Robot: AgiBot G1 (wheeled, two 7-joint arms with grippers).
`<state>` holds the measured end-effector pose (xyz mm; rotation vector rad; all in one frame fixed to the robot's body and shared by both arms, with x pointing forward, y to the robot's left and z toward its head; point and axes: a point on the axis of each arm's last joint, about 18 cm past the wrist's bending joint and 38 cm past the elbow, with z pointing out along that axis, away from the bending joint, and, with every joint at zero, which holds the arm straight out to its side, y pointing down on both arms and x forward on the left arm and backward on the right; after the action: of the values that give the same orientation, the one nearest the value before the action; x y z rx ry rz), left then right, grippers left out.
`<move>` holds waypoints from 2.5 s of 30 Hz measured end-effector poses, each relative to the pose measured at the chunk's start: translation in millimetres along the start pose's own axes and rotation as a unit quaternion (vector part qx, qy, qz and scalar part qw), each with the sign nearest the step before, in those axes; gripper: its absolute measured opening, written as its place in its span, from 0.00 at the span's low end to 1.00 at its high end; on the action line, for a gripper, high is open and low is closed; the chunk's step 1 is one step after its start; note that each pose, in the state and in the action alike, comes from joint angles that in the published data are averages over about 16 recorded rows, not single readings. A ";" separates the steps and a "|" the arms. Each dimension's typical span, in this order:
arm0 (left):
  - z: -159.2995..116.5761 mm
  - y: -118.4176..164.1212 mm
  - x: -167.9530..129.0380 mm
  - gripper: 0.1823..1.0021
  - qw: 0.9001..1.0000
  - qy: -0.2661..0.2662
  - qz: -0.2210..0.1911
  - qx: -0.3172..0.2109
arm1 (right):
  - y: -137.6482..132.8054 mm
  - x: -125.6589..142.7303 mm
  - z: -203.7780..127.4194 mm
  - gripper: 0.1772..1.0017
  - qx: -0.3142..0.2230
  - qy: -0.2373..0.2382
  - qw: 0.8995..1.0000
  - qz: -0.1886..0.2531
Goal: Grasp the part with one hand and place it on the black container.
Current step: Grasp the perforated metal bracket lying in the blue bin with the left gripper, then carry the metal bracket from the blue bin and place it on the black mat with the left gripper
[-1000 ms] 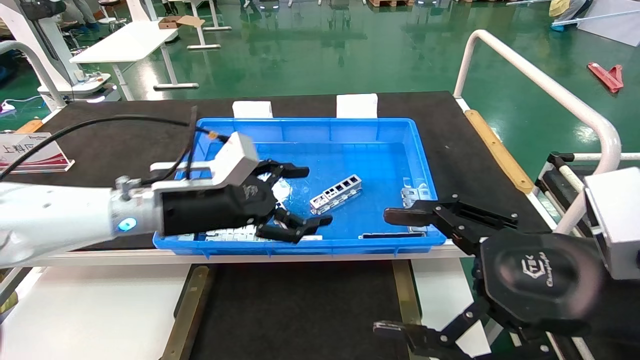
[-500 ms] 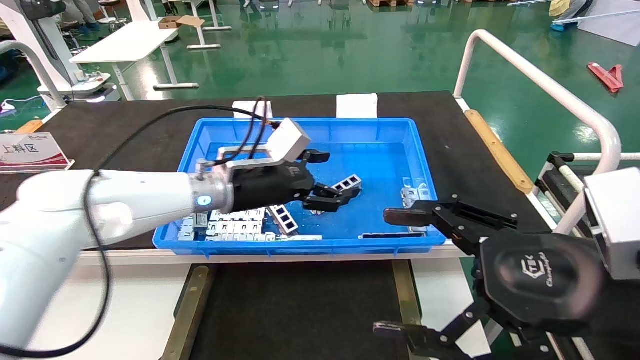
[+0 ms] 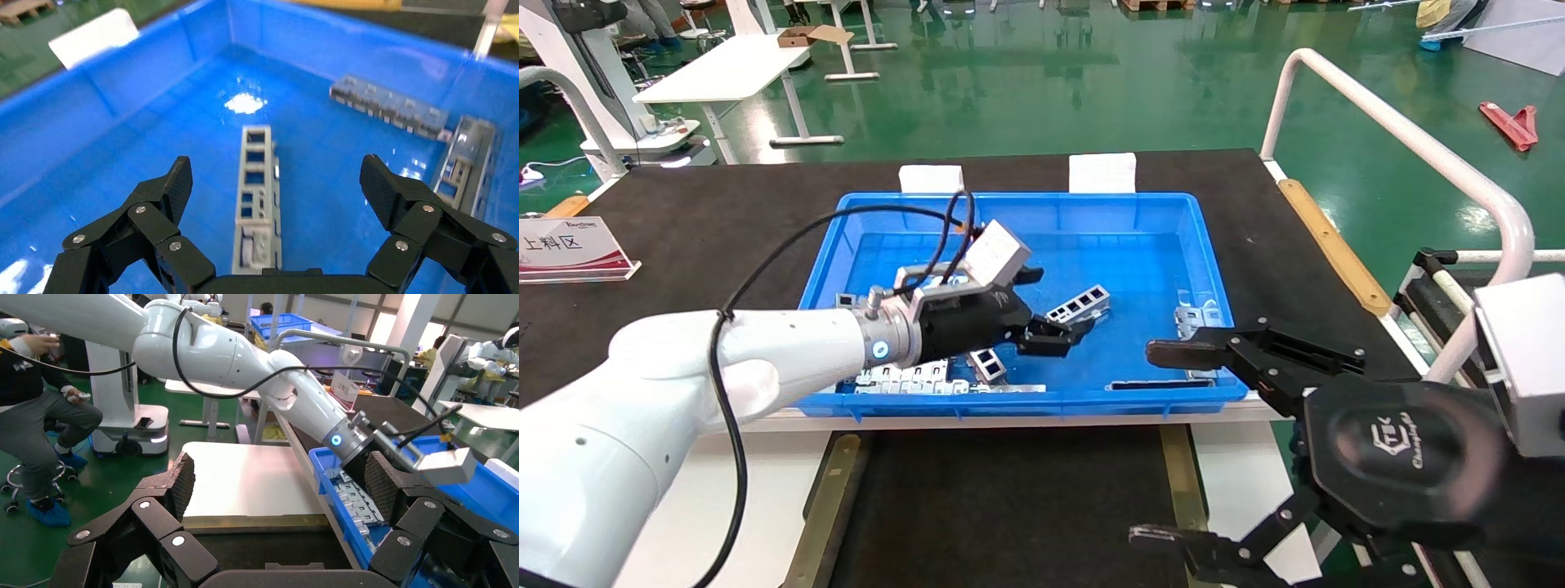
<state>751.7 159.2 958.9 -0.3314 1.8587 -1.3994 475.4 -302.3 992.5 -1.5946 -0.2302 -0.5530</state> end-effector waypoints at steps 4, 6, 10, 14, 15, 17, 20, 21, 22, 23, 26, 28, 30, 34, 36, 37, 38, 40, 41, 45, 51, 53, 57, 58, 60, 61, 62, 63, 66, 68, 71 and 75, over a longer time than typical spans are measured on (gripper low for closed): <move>3.6 6.3 3.4 1.00 1.000 -0.004 -0.006 -0.006 | 0.0 0.0 0.0 1.00 0.000 0.000 1.000 0.000; 5.1 8.9 5.0 1.00 1.000 -0.006 -0.010 -0.009 | 0.0 0.0 0.0 1.00 0.000 0.000 1.000 0.000; 7.8 13.0 7.2 1.00 1.000 -0.010 -0.019 -0.012 | 0.0 0.0 0.0 1.00 0.000 0.000 1.000 0.000; 9.7 17.3 8.3 0.99 0.999 -0.016 -0.025 -0.016 | 0.0 0.0 0.0 0.99 0.000 0.000 1.000 0.000; 10.1 18.5 8.5 0.99 0.999 -0.018 -0.026 -0.017 | 0.0 0.0 0.0 0.98 0.000 0.000 1.000 0.000; 10.8 21.0 8.8 0.98 0.999 -0.021 -0.028 -0.019 | 0.0 0.0 0.0 0.97 0.000 0.000 1.000 0.000; 11.7 24.5 8.9 0.96 0.999 -0.025 -0.031 -0.023 | 0.0 0.0 0.0 0.95 0.000 0.000 1.000 0.000; 11.9 25.6 8.9 0.95 0.999 -0.026 -0.031 -0.024 | 0.0 0.0 0.0 0.94 0.000 0.000 1.000 0.000; 12.1 26.7 9.0 0.94 0.999 -0.028 -0.032 -0.026 | 0.0 0.0 0.0 0.93 0.000 0.000 1.000 0.000; 12.3 27.7 9.0 0.93 0.999 -0.029 -0.032 -0.027 | 0.0 0.0 0.0 0.92 0.000 0.000 1.000 0.000; 12.9 30.5 9.1 0.88 0.999 -0.032 -0.032 -0.030 | 0.0 0.0 0.0 0.88 0.000 0.000 1.000 0.000; 13.4 31.9 9.3 0.85 0.998 -0.034 -0.032 -0.032 | 0.0 0.0 0.0 0.84 0.000 0.000 1.000 0.000; 13.8 33.2 9.5 0.80 0.998 -0.035 -0.033 -0.033 | 0.0 0.0 0.0 0.81 0.000 0.000 1.000 0.000; 14.6 35.4 10.0 0.72 0.998 -0.038 -0.033 -0.035 | 0.0 0.0 0.0 0.71 0.000 0.000 1.000 0.000; 14.9 36.4 10.3 0.66 0.998 -0.039 -0.034 -0.036 | 0.0 0.0 0.0 0.66 0.000 0.000 1.000 0.000; 15.1 36.8 10.4 0.63 0.998 -0.040 -0.034 -0.037 | 0.0 0.0 0.0 0.63 0.000 0.000 1.000 0.000; 15.3 37.3 10.5 0.59 0.998 -0.040 -0.034 -0.037 | 0.0 0.0 0.0 0.60 0.000 0.000 1.000 0.000; 15.6 38.3 10.7 0.54 0.998 -0.041 -0.035 -0.038 | 0.0 0.0 0.0 0.53 0.000 0.000 1.000 0.000; 15.7 38.7 10.8 0.51 0.998 -0.042 -0.035 -0.038 | 0.0 0.0 0.0 0.50 0.000 0.000 1.000 0.000; 16.2 40.0 11.0 0.40 0.998 -0.044 -0.037 -0.038 | 0.0 0.0 0.0 0.39 0.000 0.000 1.000 0.000; 16.9 39.6 8.9 0.25 0.997 -0.053 -0.038 -0.036 | 0.0 0.0 0.0 0.24 0.000 0.000 1.000 0.000; 17.1 37.8 6.7 0.22 0.997 -0.059 -0.037 -0.035 | 0.0 0.0 0.0 0.20 0.000 0.000 1.000 0.000; 17.1 31.2 0.5 0.19 0.996 -0.073 -0.032 -0.029 | 0.0 0.0 0.0 0.14 0.000 0.000 1.000 0.000; 16.9 28.7 -1.4 0.18 0.996 -0.076 -0.030 -0.028 | 0.0 0.0 0.0 0.12 0.000 0.000 1.000 0.000; 16.4 22.9 -5.5 0.17 0.996 -0.083 -0.027 -0.023 | 0.0 0.0 0.0 0.09 0.000 0.000 1.000 0.000; 16.1 19.6 -7.7 0.17 0.996 -0.086 -0.026 -0.021 | 0.0 0.0 0.0 0.08 0.000 0.000 1.000 0.000; 15.6 16.1 -9.9 0.17 0.996 -0.089 -0.024 -0.018 | 0.0 0.0 0.0 0.07 0.000 0.000 1.000 0.000; 15.0 12.4 -12.0 0.17 0.995 -0.091 -0.022 -0.015 | 0.0 0.0 0.0 0.06 0.000 0.000 1.000 0.000; 12.6 0.8 -17.5 0.17 0.995 -0.094 -0.018 -0.006 | 0.0 0.0 0.0 0.04 0.000 0.000 1.000 0.000; 10.3 -6.4 -20.1 0.17 0.996 -0.090 -0.015 0.001 | 0.0 0.0 0.0 0.03 0.000 0.000 1.000 0.000; 5.4 -16.1 -22.1 0.17 0.997 -0.078 -0.009 0.011 | 0.0 0.0 0.0 0.02 0.000 0.000 1.000 0.000; -4.5 -27.5 -19.4 0.17 0.999 -0.043 0.000 0.029 | 0.0 0.0 0.0 0.02 0.000 0.000 1.000 0.000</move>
<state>755.1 164.2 992.3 -0.3573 1.7452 -1.4150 475.4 -302.3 992.5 -1.5946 -0.2302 -0.5530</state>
